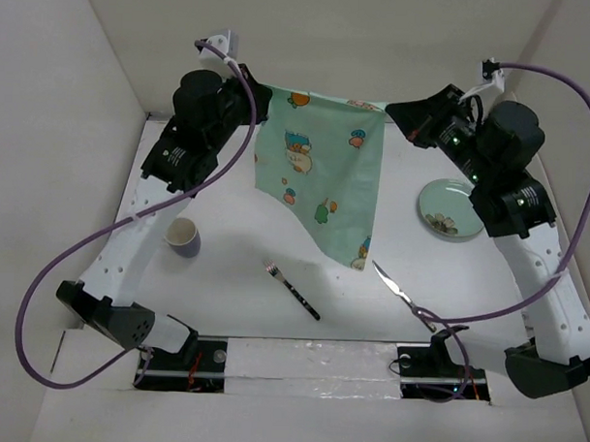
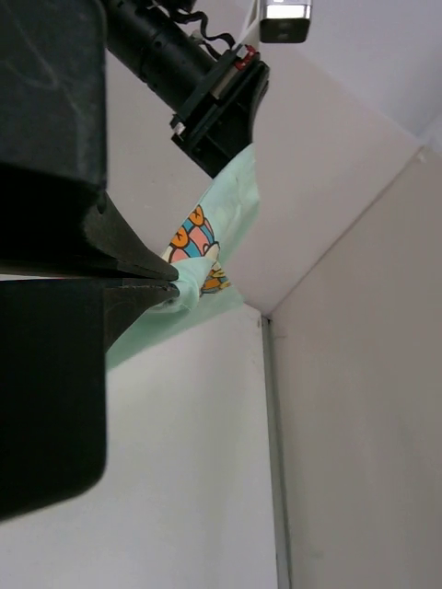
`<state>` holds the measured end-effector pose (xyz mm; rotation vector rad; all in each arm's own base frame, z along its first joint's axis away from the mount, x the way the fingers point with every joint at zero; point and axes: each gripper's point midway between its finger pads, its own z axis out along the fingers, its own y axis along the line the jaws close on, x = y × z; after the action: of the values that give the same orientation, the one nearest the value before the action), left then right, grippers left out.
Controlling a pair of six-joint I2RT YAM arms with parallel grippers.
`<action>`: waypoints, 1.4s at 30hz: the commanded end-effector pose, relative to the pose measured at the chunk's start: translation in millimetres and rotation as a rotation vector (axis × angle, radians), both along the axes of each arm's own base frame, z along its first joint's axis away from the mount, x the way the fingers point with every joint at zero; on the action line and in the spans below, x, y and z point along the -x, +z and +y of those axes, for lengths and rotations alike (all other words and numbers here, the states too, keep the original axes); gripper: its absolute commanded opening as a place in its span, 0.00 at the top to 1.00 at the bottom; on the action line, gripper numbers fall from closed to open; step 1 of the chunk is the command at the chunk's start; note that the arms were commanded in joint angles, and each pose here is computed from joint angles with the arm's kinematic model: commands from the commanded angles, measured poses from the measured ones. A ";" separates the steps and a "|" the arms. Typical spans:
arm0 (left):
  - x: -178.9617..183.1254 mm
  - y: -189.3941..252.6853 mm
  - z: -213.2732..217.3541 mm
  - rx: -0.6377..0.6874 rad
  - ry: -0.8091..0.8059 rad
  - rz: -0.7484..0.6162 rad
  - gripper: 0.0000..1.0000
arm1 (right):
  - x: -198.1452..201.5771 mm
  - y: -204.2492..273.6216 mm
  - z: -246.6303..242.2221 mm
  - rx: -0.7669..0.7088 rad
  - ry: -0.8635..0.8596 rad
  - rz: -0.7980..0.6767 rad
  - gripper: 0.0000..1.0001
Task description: Set the dinner table for one person
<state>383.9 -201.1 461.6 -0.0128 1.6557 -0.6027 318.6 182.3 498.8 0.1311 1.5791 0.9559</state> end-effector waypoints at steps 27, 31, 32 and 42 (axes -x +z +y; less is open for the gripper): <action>-88.5 -248.8 99.8 -0.251 0.294 0.613 1.00 | -78.4 -259.3 8.3 0.209 0.077 0.489 1.00; -42.7 -290.2 95.4 -0.178 0.301 0.716 0.95 | -40.7 -271.4 7.6 0.220 0.100 0.512 1.00; -38.8 -295.5 97.3 -0.165 0.321 0.731 0.88 | -32.7 -277.4 9.5 0.228 0.111 0.523 1.00; -35.7 -369.4 126.7 -0.278 0.512 0.901 0.53 | 3.2 -290.0 8.2 0.262 0.142 0.548 1.00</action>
<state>416.8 -87.9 100.6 -0.4911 2.4804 -0.0222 324.1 189.5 206.4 0.1423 2.2470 0.8438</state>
